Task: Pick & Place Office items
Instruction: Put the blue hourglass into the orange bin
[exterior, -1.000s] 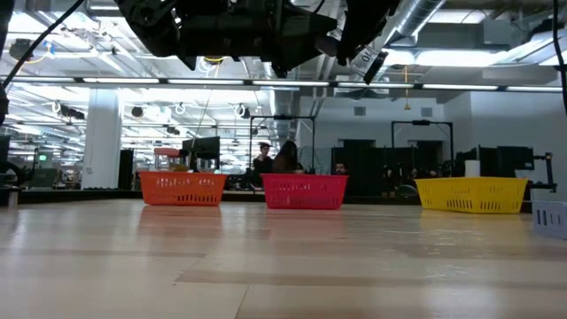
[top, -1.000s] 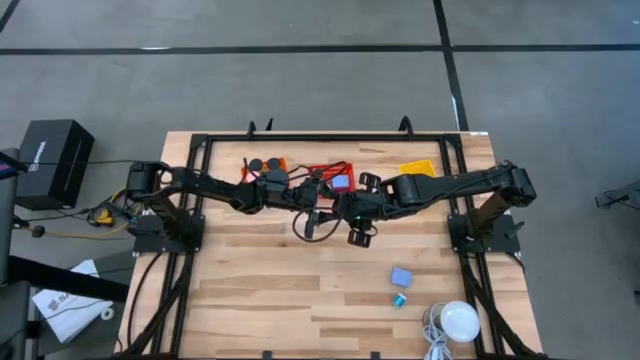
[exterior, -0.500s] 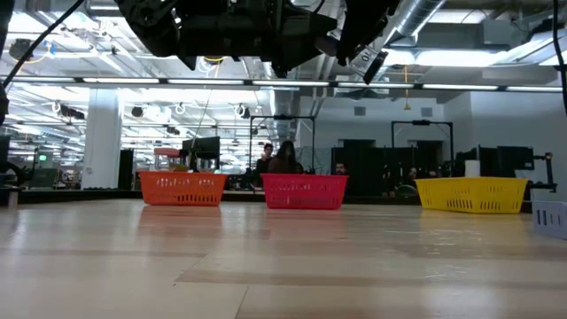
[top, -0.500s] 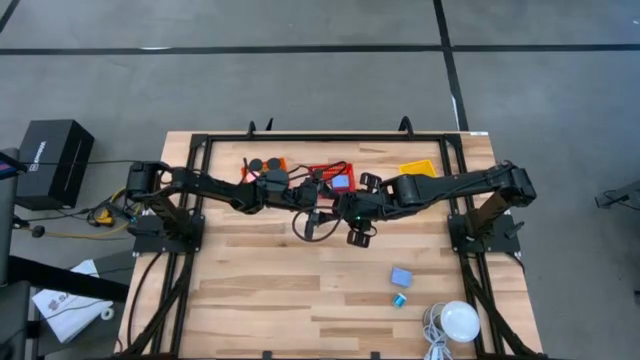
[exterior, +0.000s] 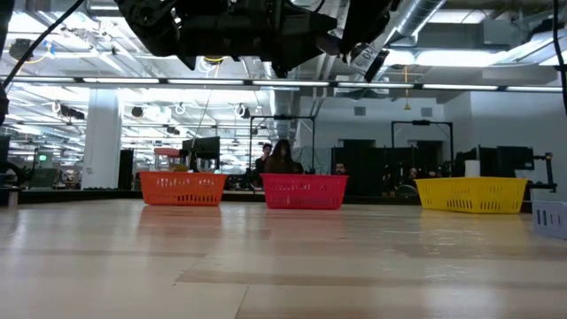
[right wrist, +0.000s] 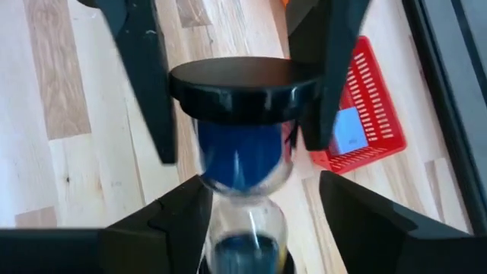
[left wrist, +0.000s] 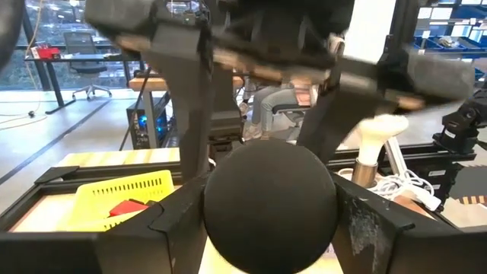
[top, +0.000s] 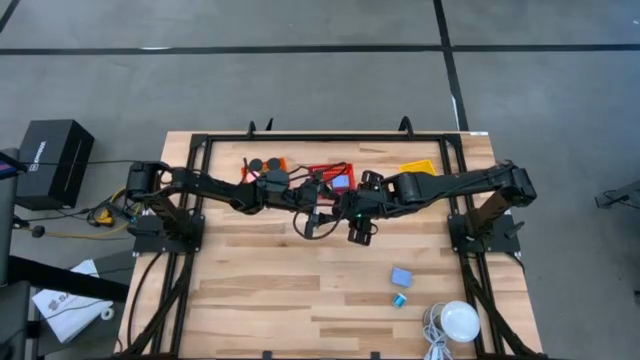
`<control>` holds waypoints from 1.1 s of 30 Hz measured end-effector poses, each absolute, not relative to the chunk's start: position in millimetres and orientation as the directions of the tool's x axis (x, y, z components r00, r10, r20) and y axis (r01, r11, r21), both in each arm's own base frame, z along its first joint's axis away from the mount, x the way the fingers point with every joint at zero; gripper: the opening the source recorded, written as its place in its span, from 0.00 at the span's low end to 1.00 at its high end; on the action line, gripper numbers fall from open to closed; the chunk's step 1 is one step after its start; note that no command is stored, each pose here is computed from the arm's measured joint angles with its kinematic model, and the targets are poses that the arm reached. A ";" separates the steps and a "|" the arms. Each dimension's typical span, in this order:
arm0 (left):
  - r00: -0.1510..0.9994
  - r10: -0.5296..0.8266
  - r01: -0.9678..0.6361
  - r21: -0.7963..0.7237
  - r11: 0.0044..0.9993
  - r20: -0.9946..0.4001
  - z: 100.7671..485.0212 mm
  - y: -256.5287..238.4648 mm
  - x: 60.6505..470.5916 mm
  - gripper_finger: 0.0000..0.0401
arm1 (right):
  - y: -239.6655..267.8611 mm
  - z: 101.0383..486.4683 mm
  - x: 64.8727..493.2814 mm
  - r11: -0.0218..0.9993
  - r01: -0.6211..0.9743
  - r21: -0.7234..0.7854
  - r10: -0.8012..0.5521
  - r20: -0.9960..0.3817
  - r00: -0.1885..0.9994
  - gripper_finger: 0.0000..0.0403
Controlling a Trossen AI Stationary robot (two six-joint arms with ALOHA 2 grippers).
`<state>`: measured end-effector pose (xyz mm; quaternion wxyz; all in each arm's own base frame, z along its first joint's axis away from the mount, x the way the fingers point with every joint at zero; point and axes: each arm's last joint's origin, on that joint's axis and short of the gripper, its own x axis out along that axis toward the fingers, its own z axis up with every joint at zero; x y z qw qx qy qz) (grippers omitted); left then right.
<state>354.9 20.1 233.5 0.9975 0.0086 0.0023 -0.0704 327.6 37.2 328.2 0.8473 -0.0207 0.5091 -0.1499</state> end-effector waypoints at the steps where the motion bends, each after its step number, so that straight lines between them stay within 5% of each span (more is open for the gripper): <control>1: 0.990 -0.140 0.140 0.017 0.990 -0.006 233.5 20.1 354.9 0.56 | 37.1 332.2 326.5 0.954 0.232 -0.189 -0.275 -0.857 0.435 0.59; 9: 0.997 -0.075 0.075 0.016 0.997 -0.009 233.3 24.8 354.7 0.51 | 36.9 358.1 317.9 0.955 0.225 -0.194 -0.275 -0.862 0.426 0.59; 19: 0.996 0.027 -0.028 -0.011 1.000 -0.087 225.7 43.1 352.8 0.50 | 36.6 360.9 287.7 0.915 0.288 -0.285 -0.353 -0.909 0.223 0.59; 25: 0.989 0.072 -0.078 -0.045 0.996 -0.132 222.0 58.6 349.7 0.53 | 29.1 362.9 254.4 0.782 0.488 -0.389 -0.544 -0.807 0.229 0.59; 33: 0.978 0.127 -0.137 -0.051 0.989 -0.168 230.3 74.7 338.5 0.50 | 21.0 339.8 207.2 0.719 0.647 -0.255 -0.556 -0.769 0.315 0.54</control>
